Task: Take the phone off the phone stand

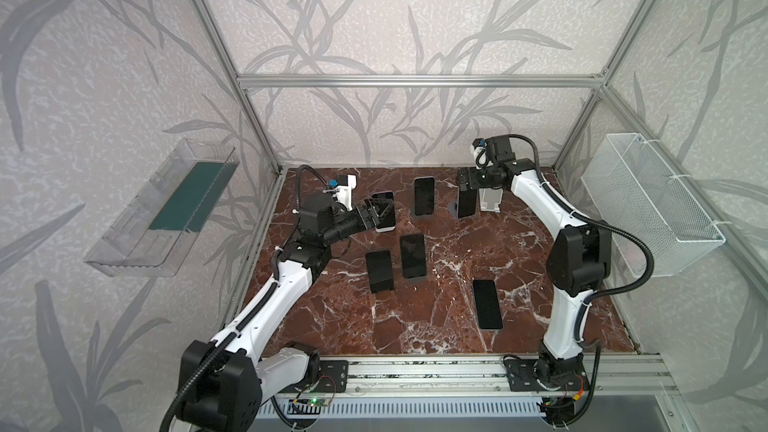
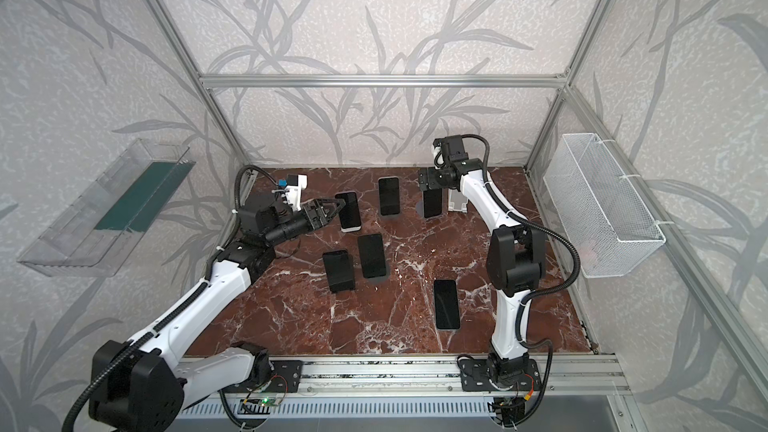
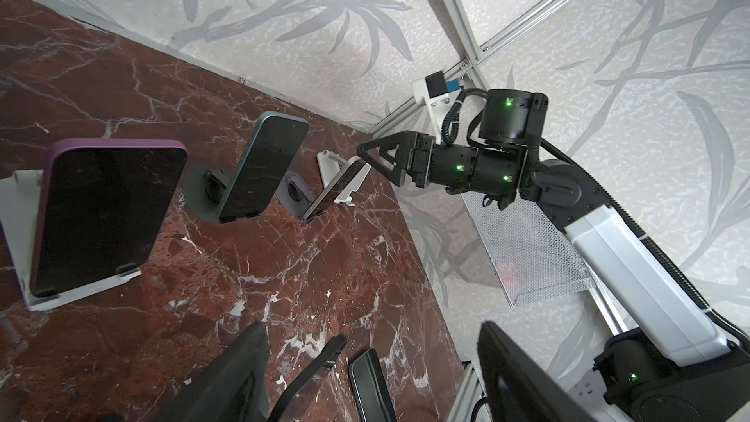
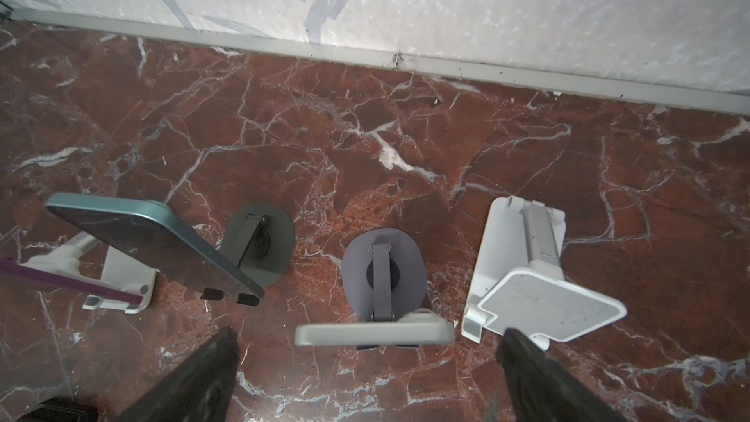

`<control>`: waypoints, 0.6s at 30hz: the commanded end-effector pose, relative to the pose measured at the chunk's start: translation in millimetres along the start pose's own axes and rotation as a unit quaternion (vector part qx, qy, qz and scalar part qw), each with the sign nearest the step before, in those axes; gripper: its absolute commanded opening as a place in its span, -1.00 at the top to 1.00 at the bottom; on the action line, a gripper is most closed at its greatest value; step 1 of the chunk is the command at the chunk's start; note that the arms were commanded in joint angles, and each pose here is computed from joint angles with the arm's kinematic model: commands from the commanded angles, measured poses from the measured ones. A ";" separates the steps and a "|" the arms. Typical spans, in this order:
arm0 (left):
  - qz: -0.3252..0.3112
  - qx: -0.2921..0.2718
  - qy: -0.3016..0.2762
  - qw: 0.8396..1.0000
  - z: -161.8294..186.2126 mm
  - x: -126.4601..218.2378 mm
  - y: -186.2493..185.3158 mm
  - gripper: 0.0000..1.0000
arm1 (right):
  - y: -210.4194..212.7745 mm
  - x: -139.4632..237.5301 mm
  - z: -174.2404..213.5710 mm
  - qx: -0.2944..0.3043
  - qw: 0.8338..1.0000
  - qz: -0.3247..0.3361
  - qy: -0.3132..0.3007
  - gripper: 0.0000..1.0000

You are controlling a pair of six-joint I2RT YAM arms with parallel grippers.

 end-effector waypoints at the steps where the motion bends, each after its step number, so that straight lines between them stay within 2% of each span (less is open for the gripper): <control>1: 0.027 -0.016 -0.016 0.999 -4.8 3.8 -10.4 -0.63 | 1.6 1.0 -3.3 0.017 1.000 0.018 0.001 -0.98; 12: 0.030 -0.016 -0.013 0.999 -5.0 3.3 -11.4 -0.63 | -2.7 -31.0 3.9 0.030 0.999 0.018 0.039 -0.99; 18: 0.026 -0.012 -0.009 1.000 -3.8 1.0 -8.4 -0.62 | -1.3 -44.9 7.9 0.042 0.998 0.007 0.054 -0.83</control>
Point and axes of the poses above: each gripper's point midway between its finger pads, its own x axis back along the fingers, its own y axis along the line the jaws close on, z = x × y, the point moved 10 cm from there along x, back along the fingers, and after that the axes turned 11 degrees about -x, right-handed, at the moved point
